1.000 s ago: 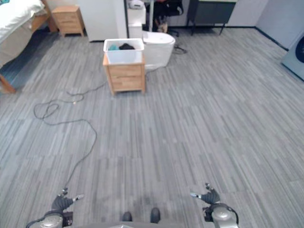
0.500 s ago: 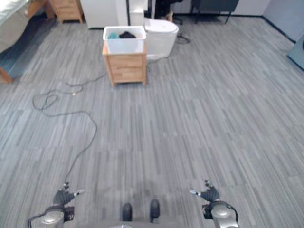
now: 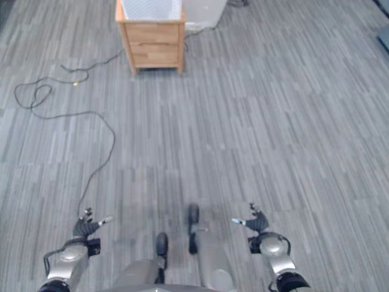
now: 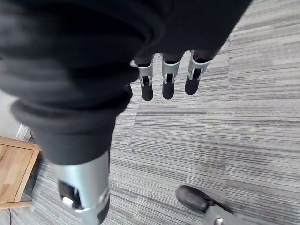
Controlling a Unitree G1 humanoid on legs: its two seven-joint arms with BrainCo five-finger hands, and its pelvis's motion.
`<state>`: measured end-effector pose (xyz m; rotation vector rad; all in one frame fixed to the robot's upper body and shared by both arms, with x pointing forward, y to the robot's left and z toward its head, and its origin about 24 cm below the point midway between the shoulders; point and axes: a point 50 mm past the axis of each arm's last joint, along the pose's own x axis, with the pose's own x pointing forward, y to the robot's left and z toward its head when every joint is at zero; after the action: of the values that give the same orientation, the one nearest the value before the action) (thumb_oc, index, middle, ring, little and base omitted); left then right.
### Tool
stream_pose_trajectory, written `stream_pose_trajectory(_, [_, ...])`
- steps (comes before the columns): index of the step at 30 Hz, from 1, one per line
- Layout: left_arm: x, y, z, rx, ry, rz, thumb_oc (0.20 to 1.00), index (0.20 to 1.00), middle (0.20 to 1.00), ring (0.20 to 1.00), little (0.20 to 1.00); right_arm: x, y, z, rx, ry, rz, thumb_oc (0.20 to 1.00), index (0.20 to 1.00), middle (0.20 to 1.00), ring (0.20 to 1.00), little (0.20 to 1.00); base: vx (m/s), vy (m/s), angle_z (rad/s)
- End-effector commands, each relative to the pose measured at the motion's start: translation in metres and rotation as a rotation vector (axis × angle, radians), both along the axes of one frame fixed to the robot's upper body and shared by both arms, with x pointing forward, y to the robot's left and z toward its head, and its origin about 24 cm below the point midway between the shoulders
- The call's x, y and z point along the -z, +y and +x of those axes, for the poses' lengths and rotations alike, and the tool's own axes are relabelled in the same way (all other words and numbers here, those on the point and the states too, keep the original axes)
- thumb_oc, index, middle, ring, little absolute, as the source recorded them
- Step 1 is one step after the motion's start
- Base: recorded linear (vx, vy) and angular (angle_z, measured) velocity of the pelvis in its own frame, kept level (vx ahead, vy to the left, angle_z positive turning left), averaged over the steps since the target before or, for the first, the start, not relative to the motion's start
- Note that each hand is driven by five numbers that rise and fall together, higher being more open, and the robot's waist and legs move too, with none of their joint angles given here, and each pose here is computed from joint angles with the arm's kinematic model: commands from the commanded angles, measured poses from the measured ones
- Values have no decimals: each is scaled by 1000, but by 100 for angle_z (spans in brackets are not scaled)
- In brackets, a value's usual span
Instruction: Grab the laundry basket,head to the washer,open it,put in the laundry and shut it.
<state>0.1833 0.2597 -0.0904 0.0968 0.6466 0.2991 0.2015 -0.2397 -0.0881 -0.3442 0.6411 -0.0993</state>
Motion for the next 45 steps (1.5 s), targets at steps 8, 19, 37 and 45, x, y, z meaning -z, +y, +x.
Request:
stream_pose_trajectory(8, [-1,-7,-5,64,-25,3,1000,1000,1000,1000,1000,-5,-20,-4,53,-29,-28,1000,1000,1000,1000,1000,297,-158,51])
stream_pose_trajectory(19, [5,-7,-8,80,27,25,1000,1000,1000,1000,1000,4,-33,-17,119,38,-61,1000,1000,1000,1000,1000,310,11,-13])
stream_pose_trajectory(37, [1,4,-4,92,36,82,1000,1000,1000,1000,1000,2,-2,1,3,9,-23,1000,1000,1000,1000,1000,489,222,-4])
stream_pose_trajectory(45, [13,-10,-11,110,76,26,1000,1000,1000,1000,1000,4,-22,-11,68,32,-34,1000,1000,1000,1000,1000,381,-118,47])
